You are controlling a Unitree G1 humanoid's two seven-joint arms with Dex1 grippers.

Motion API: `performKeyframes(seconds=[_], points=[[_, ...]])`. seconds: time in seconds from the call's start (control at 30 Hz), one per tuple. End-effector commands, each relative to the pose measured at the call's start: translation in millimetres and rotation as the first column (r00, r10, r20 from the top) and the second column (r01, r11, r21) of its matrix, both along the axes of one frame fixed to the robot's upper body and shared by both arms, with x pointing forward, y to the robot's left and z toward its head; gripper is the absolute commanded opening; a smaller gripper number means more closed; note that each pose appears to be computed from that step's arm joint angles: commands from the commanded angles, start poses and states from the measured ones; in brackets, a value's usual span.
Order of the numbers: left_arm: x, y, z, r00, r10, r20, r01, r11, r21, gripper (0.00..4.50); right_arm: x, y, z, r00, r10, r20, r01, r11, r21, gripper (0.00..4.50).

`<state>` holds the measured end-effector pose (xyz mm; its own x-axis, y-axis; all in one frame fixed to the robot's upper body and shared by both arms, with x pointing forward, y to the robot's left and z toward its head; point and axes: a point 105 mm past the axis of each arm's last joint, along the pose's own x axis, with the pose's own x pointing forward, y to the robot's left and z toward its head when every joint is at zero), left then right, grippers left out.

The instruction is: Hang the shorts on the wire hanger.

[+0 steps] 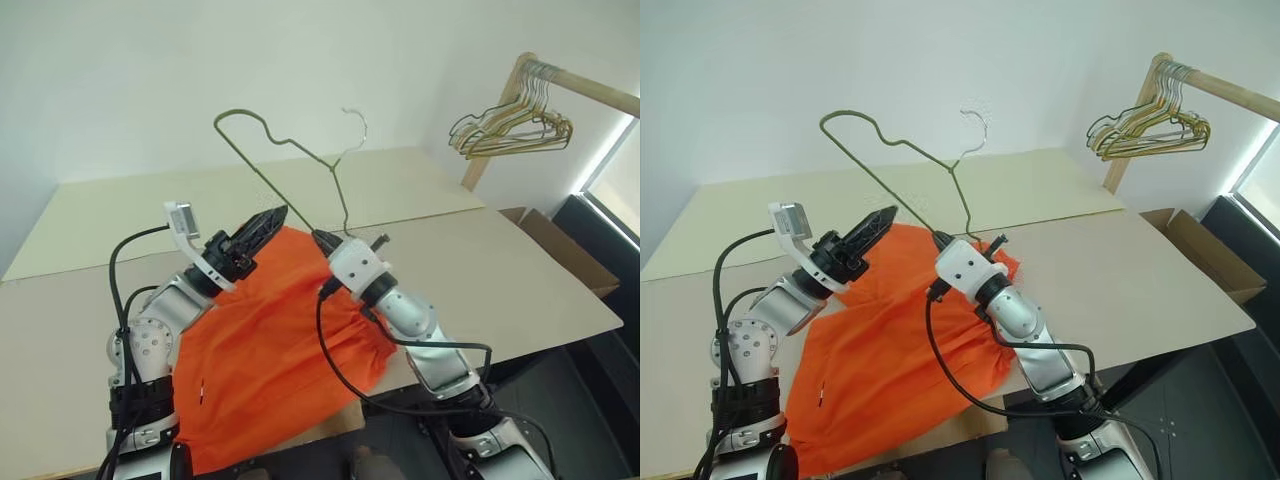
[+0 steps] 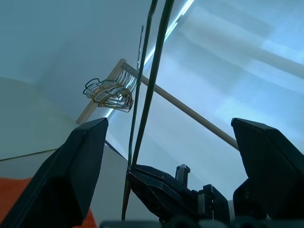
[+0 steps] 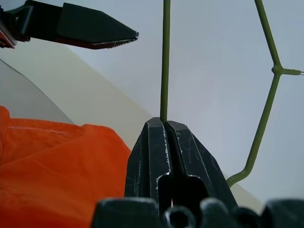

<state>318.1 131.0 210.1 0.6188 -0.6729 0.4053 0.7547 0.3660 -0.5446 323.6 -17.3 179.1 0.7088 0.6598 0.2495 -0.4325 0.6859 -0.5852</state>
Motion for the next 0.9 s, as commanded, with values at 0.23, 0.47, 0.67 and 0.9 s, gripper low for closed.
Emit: performKeyframes(seconds=[0.23,0.47,0.67,0.9], points=[[2.0,6.0,25.7,0.993,0.078,0.091,-0.073,0.995,-0.065,4.32,-10.1,7.7,-0.7,0.999,0.036,0.034,-0.035,0.999,-0.006,0.0],[4.0,5.7,22.9,0.992,0.091,0.093,-0.085,0.995,-0.058,2.33,-11.7,10.5,-2.0,0.999,0.044,0.013,-0.044,0.999,0.006,0.0],[6.8,3.5,19.4,0.991,0.107,0.086,-0.103,0.994,-0.043,0.33,-10.2,8.8,-2.9,0.999,0.033,-0.001,-0.033,0.999,0.009,0.0],[8.8,0.3,18.5,0.987,0.123,0.105,-0.124,0.992,-0.002,0.01,-8.9,7.4,-2.3,0.998,0.017,0.053,-0.013,0.998,-0.069,0.0]])
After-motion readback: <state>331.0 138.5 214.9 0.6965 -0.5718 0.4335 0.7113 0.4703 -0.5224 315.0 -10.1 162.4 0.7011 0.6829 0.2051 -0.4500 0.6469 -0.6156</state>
